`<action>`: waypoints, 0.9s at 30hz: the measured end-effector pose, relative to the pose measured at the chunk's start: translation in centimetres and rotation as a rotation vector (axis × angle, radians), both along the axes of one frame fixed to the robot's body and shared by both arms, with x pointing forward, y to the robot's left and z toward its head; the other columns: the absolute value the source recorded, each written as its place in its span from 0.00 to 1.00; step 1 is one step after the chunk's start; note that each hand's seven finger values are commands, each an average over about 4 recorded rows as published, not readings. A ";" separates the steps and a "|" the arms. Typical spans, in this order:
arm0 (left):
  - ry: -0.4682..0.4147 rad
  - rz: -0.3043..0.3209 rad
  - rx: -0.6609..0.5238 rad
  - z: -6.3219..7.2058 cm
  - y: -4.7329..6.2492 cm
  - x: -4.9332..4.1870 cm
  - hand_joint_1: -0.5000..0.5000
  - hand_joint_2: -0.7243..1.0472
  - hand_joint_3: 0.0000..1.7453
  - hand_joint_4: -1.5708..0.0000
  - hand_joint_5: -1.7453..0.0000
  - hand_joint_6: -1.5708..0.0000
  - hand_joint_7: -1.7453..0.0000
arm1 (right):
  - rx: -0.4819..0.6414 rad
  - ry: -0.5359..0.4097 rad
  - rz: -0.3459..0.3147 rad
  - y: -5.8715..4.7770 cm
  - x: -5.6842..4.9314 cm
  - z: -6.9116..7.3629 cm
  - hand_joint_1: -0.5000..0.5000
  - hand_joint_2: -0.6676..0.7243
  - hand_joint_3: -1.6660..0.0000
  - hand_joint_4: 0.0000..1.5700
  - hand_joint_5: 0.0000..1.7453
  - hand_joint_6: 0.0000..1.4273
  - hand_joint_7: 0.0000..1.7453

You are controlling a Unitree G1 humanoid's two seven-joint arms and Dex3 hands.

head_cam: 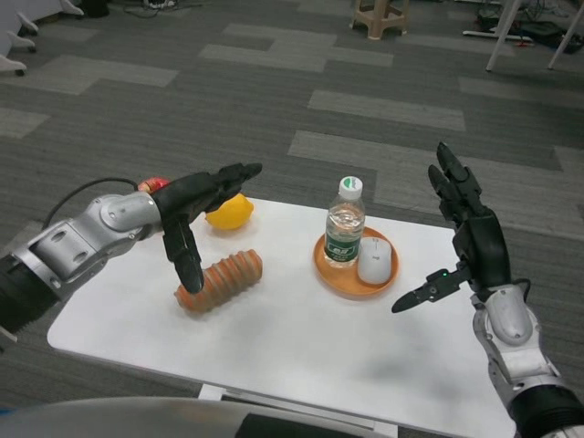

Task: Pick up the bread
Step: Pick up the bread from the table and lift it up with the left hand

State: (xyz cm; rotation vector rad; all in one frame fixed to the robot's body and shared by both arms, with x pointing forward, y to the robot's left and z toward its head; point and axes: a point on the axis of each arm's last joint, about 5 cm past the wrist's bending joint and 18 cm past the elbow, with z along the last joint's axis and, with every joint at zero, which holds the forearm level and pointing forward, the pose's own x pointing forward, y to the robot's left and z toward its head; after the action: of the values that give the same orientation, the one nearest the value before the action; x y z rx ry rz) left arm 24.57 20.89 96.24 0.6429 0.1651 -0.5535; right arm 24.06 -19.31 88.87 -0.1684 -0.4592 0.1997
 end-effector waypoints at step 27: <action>0.113 0.107 0.470 -2.0 -6.2 -2.20 1.00 0.10 0.05 1.00 1.00 1.00 1.00 | -0.026 0.047 -0.041 -1.0 0.0 -0.7 0.41 0.59 1.00 0.00 0.00 0.00 0.00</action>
State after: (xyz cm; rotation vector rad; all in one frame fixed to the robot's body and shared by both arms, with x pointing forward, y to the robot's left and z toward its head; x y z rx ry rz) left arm 22.37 14.71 94.21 1.0529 0.4413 -0.4492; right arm 24.01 -20.30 88.19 -0.1980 -0.4059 0.1693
